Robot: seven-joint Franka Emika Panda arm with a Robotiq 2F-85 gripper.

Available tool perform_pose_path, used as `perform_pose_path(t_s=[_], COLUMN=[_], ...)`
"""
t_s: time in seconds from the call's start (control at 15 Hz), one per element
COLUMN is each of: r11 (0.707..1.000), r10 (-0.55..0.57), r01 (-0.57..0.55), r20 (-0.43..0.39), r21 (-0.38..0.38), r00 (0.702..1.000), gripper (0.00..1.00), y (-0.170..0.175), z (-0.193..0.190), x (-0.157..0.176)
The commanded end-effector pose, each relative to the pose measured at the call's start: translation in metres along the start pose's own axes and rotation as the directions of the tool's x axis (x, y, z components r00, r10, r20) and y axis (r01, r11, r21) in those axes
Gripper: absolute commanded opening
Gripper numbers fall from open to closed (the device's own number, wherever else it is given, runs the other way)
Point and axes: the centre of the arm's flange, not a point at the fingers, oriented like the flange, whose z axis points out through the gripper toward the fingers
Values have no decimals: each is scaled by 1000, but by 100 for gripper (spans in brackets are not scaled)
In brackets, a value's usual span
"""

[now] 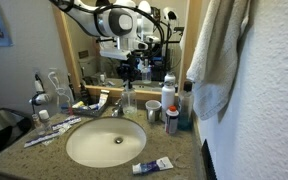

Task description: Move the soap bottle backwards.

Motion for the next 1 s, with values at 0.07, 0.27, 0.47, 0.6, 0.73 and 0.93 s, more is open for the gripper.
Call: perform_pose_path(t_s=[0.07,0.27,0.47,0.6,0.73,0.93], r11=[999,999,998,998,997,997], r10=[-44,-50,-59,-63,-77,-80], r01=[43,49,60,64,77,82], r20=[-33,-67,-120,-139,-141,-142], r21=[-18,-13,8,5,0,4], r00=[998,997,991,988,987,987], gripper=[12,12,12,12,12,12], y=[-18,-23,-26,-28,-31,-34], z=[8,26,41,52,61,70], x=[24,36,48,54,60,69])
